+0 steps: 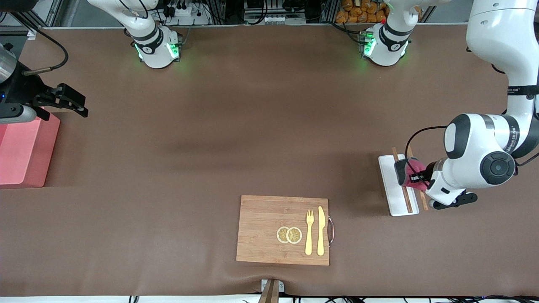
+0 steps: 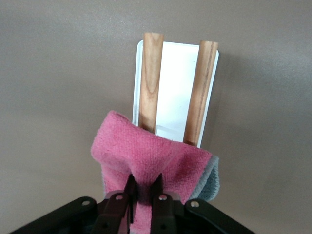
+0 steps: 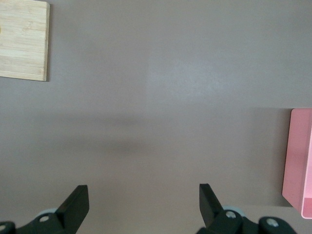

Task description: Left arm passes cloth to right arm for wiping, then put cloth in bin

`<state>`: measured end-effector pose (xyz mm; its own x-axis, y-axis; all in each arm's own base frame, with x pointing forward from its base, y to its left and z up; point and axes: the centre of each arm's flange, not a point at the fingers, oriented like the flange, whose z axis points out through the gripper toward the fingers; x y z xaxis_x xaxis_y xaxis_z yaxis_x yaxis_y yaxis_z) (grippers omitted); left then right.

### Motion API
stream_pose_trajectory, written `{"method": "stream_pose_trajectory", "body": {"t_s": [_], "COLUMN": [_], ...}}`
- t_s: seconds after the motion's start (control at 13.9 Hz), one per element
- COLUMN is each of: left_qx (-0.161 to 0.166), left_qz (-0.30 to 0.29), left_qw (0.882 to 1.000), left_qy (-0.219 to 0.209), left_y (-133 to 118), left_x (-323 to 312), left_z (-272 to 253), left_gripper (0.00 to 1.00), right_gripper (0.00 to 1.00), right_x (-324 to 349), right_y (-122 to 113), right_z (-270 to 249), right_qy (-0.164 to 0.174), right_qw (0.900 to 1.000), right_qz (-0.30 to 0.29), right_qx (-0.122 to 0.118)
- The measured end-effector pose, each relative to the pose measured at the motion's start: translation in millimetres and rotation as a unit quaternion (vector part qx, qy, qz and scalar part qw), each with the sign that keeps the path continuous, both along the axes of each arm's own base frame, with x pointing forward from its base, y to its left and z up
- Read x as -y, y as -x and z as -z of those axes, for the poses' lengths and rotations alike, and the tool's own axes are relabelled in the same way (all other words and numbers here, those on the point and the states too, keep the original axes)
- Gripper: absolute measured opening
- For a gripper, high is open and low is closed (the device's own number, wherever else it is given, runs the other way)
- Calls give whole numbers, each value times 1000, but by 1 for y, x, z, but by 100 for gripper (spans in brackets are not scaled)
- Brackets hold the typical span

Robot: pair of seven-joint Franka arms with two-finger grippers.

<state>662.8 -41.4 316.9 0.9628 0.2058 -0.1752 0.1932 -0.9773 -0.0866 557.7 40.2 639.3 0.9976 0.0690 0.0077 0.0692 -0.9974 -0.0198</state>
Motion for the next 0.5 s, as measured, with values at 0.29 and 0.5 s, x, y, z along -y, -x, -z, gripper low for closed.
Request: {"method": "stream_pose_trajectory", "body": {"t_s": [0.29,0.5], "left_qx": [2,11], "left_qz": [1,6], "left_qw": [1000,1000], "left_qy": [1,4], "left_y": [-1,-3], "left_x": [2,9], "left_z": [-2,-12], "left_gripper": [8,8], "right_gripper": [100,100], "right_x": [19,36], "right_y": [-11,-16], "right_z": [24,42], "right_qy": [-1,-4], "right_qw": [1000,998], "right_qz": [14,17], "right_qx": [-23,-52]}}
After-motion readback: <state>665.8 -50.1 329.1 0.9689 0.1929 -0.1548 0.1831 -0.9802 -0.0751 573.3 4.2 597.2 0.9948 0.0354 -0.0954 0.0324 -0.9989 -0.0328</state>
